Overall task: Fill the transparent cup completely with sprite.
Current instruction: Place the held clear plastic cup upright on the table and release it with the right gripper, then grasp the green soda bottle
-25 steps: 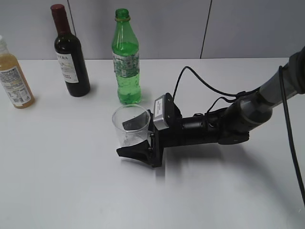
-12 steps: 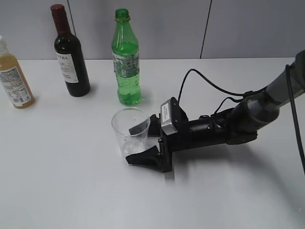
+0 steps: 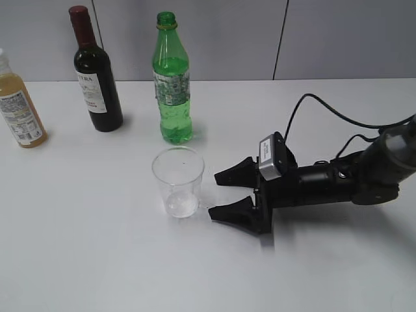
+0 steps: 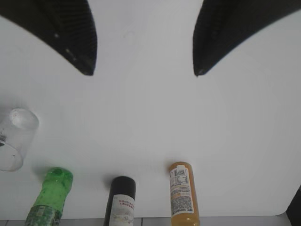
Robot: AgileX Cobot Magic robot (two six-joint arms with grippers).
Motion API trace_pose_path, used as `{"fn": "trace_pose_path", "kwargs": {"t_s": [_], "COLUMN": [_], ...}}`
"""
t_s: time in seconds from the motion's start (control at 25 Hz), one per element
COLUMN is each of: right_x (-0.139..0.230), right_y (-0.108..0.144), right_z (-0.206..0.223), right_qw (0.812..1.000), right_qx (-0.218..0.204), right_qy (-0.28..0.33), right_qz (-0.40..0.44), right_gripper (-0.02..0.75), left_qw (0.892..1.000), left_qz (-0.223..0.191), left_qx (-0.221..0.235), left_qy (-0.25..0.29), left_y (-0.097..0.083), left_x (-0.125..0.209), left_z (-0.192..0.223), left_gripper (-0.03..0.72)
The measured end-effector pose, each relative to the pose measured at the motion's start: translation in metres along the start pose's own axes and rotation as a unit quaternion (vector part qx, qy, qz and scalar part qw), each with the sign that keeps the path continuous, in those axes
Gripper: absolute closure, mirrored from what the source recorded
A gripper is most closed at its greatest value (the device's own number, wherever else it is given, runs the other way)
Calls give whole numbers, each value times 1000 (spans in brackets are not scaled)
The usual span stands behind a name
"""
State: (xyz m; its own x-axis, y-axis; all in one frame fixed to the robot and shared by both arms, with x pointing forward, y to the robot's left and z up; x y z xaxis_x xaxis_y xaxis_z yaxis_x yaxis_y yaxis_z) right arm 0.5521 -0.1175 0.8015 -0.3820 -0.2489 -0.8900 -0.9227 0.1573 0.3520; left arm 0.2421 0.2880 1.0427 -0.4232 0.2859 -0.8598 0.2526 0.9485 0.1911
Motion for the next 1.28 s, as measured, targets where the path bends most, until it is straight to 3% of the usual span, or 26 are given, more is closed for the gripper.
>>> {"fn": "trace_pose_path", "kwargs": {"t_s": [0.36, 0.68, 0.88, 1.04, 1.28], "right_x": [-13, -57, -78, -83, -90], "right_y": [2, -17, -29, -35, -32], "right_z": [-55, -107, -134, -156, -183], "right_qw": [997, 969, 927, 873, 805], "right_qx": [81, 243, 368, 469, 559], "right_qy": [-5, -44, -68, -60, -23], "right_qz": [6, -1, 43, 116, 198], "right_gripper": [81, 81, 81, 83, 92], "left_qw": [1000, 1000, 1000, 1000, 1000], "left_qz": [0, 0, 0, 0, 0], "left_qx": [0, 0, 0, 0, 0], "left_qy": [0, 0, 0, 0, 0], "left_y": [0, 0, 0, 0, 0], "left_x": [0, 0, 0, 0, 0], "left_z": [0, 0, 0, 0, 0], "left_gripper": [198, 198, 198, 198, 198]}}
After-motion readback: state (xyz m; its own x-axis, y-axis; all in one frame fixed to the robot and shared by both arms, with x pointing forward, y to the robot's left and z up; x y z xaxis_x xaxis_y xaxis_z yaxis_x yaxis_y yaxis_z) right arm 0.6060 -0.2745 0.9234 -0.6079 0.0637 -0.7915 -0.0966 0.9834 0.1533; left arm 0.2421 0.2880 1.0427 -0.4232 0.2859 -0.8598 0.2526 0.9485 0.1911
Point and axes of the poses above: a point on each arm's last joint axis where the gripper is mounted, z pointing out along that axis toward the gripper, y along the wrist's bending axis when the last joint is at zero, x = y × z, the point moved 1 cm from there along z, pointing out along that axis toward the gripper, and after that the axes turned 13 degrees about z, right-handed, at the moved point
